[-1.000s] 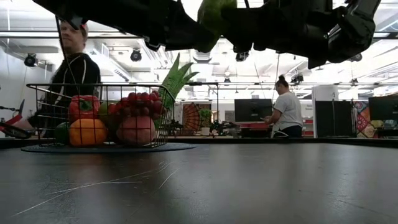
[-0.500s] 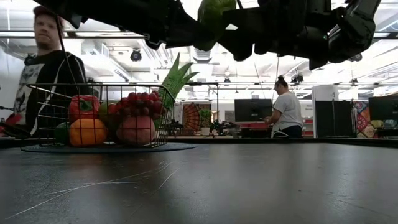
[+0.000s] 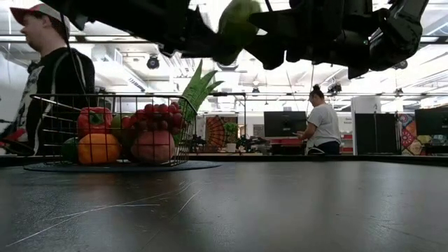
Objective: Build produce basket
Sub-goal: Put the green chayote into the wire basket, then return to Home Position
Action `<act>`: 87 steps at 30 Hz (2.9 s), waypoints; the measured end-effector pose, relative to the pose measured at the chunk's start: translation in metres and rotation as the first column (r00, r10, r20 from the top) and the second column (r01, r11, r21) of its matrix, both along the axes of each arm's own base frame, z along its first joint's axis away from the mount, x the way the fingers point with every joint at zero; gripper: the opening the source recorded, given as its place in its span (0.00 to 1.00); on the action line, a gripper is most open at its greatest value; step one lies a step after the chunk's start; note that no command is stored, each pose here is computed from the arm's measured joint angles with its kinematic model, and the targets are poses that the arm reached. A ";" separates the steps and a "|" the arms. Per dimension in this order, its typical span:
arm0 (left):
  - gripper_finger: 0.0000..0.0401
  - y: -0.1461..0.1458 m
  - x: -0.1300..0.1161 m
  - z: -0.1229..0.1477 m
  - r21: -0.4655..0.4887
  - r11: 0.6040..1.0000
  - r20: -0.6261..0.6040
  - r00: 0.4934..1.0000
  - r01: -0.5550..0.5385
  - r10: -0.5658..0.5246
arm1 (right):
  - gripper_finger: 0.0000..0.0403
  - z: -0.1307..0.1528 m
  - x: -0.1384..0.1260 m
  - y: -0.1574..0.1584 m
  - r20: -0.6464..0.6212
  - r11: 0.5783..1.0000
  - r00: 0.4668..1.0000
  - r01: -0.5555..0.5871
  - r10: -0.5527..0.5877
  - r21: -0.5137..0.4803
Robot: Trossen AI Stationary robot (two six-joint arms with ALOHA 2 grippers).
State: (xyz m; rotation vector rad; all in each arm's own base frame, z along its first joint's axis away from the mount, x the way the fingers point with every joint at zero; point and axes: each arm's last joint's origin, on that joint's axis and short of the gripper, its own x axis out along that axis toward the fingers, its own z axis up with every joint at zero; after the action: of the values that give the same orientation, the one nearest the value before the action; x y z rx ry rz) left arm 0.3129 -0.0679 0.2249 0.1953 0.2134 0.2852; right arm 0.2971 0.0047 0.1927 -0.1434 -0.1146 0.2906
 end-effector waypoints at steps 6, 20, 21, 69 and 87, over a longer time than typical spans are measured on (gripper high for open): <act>0.36 0.009 -0.021 0.008 -0.015 0.985 -0.099 0.980 -0.174 0.172 | 0.90 0.001 -0.002 -0.004 -0.043 0.998 0.998 0.055 -0.055 0.003; 0.36 0.051 -0.107 0.014 -0.232 0.636 -0.234 0.677 -0.736 0.698 | 0.90 0.012 -0.011 -0.004 -0.109 0.996 0.990 0.091 -0.093 -0.019; 0.36 0.053 -0.110 0.014 -0.260 0.618 -0.243 0.670 -0.742 0.702 | 0.90 0.011 -0.011 -0.004 -0.109 0.996 0.990 0.092 -0.094 -0.019; 0.60 0.044 -0.081 0.058 -0.038 0.963 -0.278 0.928 -0.268 0.247 | 0.90 0.002 -0.017 -0.008 -0.097 0.989 0.990 0.087 -0.099 -0.117; 0.36 0.018 -0.155 0.045 0.035 0.993 -0.088 0.990 0.113 -0.109 | 0.90 -0.010 -0.066 -0.025 -0.010 0.981 0.986 0.167 -0.169 -0.099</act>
State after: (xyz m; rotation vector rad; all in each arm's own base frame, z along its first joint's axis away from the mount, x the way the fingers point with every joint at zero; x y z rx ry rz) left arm 0.1580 -0.0502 0.2696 0.2585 0.2812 0.1705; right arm 0.2307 -0.0201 0.1823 -0.2460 -0.0692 0.1285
